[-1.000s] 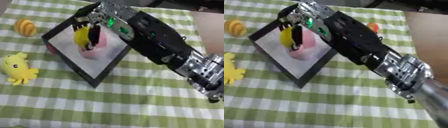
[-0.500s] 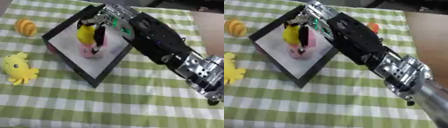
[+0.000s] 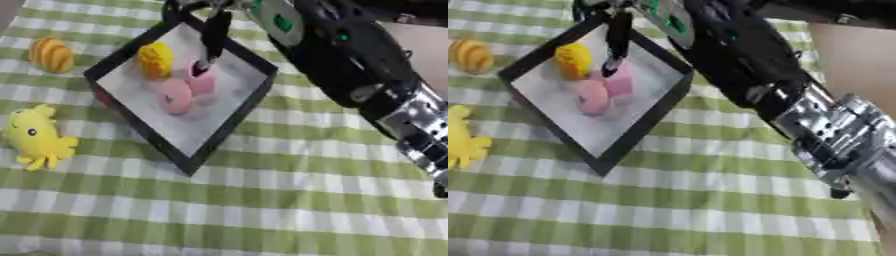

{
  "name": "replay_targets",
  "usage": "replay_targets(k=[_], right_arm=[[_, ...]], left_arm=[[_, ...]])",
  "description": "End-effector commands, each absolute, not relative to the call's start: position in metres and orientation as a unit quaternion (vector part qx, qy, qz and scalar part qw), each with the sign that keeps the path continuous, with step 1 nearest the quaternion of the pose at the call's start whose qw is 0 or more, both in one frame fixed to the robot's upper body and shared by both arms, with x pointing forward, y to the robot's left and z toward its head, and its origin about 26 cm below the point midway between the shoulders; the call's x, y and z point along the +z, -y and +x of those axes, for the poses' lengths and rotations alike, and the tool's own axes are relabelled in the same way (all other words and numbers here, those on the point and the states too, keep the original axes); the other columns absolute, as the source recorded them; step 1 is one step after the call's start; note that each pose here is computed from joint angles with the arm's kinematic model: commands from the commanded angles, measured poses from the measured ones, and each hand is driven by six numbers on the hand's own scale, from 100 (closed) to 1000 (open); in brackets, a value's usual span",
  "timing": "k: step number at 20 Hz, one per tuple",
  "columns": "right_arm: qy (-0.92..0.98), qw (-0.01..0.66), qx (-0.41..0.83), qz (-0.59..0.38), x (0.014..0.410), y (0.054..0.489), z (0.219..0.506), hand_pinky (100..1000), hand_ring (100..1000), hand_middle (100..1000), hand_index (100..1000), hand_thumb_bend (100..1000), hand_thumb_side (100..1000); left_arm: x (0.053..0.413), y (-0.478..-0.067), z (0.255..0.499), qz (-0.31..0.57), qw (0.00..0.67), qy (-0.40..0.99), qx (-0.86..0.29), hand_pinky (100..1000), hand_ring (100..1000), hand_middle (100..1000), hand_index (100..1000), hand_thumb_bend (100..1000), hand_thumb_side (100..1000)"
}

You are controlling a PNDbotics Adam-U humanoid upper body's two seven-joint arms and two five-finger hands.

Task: Pick up objects on the table and place them in the box.

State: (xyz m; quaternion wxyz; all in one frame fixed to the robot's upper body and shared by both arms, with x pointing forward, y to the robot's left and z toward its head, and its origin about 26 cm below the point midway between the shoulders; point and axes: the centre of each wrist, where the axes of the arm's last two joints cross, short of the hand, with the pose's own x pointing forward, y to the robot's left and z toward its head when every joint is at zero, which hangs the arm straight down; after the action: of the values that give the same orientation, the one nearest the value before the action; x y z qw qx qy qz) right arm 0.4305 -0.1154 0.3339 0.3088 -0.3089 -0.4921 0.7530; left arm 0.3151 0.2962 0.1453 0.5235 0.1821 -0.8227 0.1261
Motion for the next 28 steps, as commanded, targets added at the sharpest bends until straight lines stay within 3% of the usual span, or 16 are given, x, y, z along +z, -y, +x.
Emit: replay_targets(k=[1, 14, 28], right_arm=[[0.512, 0.324, 0.719, -0.34, 0.366, 0.142, 0.423, 886, 871, 842, 915, 601, 284], [0.481, 0.498, 0.603, -0.397, 0.328, 0.251, 0.466, 882, 864, 831, 903, 575, 287], [0.4, 0.559, 0.589, -0.425, 0.286, 0.312, 0.478, 876, 858, 815, 888, 578, 281]], left_arm=[[0.155, -0.303, 0.313, 0.194, 0.508, 0.83, 0.123, 806, 841, 735, 852, 324, 764], [0.154, -0.303, 0.313, 0.196, 0.509, 0.828, 0.128, 806, 842, 734, 852, 325, 761], [0.156, -0.303, 0.313, 0.196, 0.507, 0.83, 0.127, 806, 842, 732, 851, 326, 758]])
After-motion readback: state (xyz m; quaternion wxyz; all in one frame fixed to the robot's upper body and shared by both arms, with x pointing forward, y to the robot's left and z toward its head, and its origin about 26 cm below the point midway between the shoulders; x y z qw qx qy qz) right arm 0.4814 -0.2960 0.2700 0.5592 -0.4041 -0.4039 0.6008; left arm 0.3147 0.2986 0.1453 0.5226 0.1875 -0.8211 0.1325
